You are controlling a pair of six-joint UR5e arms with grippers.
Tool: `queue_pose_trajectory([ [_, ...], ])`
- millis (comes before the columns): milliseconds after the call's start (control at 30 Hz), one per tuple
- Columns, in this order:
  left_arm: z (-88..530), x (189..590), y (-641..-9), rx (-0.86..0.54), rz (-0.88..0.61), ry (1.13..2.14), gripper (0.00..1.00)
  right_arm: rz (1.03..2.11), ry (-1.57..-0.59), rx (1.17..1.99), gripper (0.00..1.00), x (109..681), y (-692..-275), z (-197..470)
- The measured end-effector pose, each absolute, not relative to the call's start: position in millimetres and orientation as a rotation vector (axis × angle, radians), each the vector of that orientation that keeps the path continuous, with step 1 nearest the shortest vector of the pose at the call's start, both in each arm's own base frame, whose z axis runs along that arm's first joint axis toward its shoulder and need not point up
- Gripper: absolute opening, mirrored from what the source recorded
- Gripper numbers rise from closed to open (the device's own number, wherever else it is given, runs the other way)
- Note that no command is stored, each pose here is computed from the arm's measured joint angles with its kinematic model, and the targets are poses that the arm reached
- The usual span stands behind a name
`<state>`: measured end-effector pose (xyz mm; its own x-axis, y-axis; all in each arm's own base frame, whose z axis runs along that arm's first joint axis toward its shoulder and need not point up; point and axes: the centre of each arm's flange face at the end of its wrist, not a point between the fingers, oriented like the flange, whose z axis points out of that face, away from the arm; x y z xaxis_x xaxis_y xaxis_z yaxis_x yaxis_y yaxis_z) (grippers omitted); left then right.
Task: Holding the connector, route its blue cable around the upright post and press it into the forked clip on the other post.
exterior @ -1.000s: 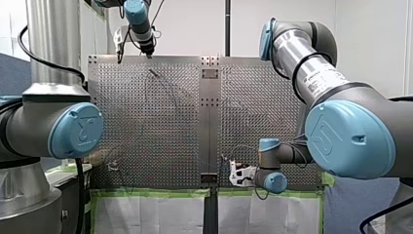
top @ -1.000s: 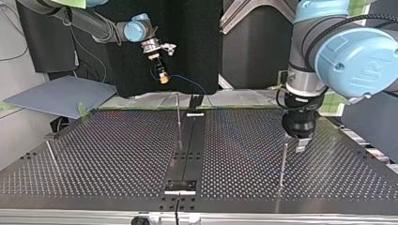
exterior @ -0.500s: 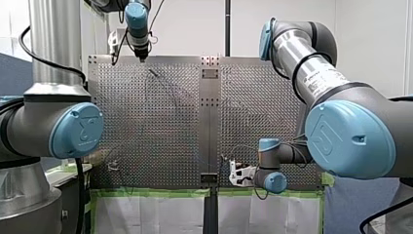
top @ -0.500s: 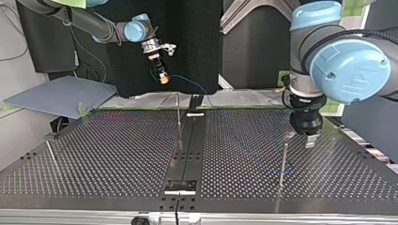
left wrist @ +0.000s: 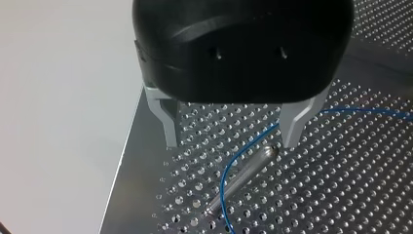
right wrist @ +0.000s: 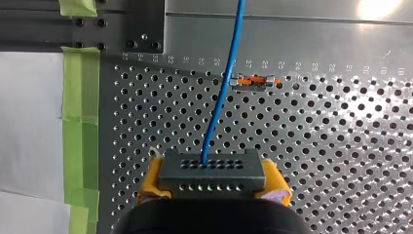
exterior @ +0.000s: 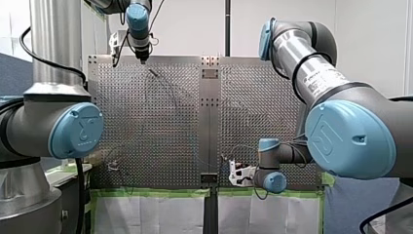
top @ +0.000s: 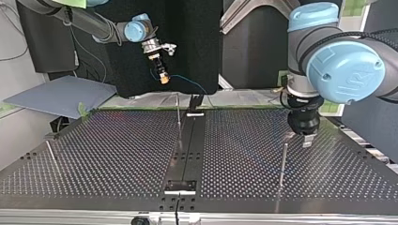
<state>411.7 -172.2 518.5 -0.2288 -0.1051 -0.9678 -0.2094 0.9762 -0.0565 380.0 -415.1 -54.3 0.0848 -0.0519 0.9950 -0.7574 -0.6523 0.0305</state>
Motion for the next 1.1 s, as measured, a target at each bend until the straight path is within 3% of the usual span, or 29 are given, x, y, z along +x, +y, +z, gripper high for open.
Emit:
queue_pose_trajectory([
  [600,519.6,412.3,-182.6,-0.187,0.044,1.794,1.00,1.619,-0.796,1.805,0.00,380.1,-415.1,-54.2],
  [1100,523.2,411.4,-211.8,0.008,-0.017,1.751,1.00,1.619,-0.796,1.809,0.00,380.9,-414.0,-54.5],
])
